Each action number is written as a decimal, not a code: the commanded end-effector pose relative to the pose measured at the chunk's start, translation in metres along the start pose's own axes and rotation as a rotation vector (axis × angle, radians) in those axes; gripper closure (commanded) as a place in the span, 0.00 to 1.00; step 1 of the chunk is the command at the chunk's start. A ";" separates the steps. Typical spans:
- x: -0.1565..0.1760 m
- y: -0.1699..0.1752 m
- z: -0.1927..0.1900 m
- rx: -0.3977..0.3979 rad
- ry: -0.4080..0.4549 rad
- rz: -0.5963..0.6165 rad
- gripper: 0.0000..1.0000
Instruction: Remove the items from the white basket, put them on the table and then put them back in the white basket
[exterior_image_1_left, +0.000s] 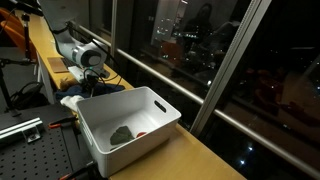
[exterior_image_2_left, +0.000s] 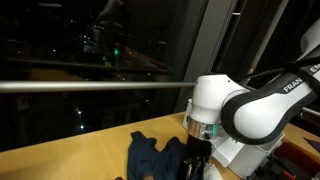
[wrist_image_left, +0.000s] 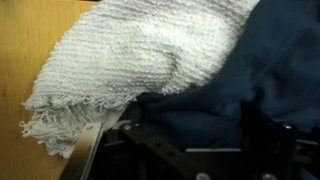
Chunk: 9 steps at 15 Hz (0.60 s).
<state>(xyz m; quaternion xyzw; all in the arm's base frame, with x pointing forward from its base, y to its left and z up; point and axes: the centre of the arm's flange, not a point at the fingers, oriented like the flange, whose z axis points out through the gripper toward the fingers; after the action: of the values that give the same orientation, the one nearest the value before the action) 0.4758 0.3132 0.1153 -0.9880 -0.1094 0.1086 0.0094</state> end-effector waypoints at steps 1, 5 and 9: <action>0.002 0.005 -0.003 0.008 0.006 0.007 0.34; -0.005 0.015 -0.017 0.021 0.021 0.030 0.64; -0.011 0.024 -0.038 0.029 0.036 0.054 0.94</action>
<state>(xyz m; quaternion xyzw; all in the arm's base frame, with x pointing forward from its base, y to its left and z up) 0.4829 0.3031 0.1328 -0.9911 -0.0863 0.1004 0.0171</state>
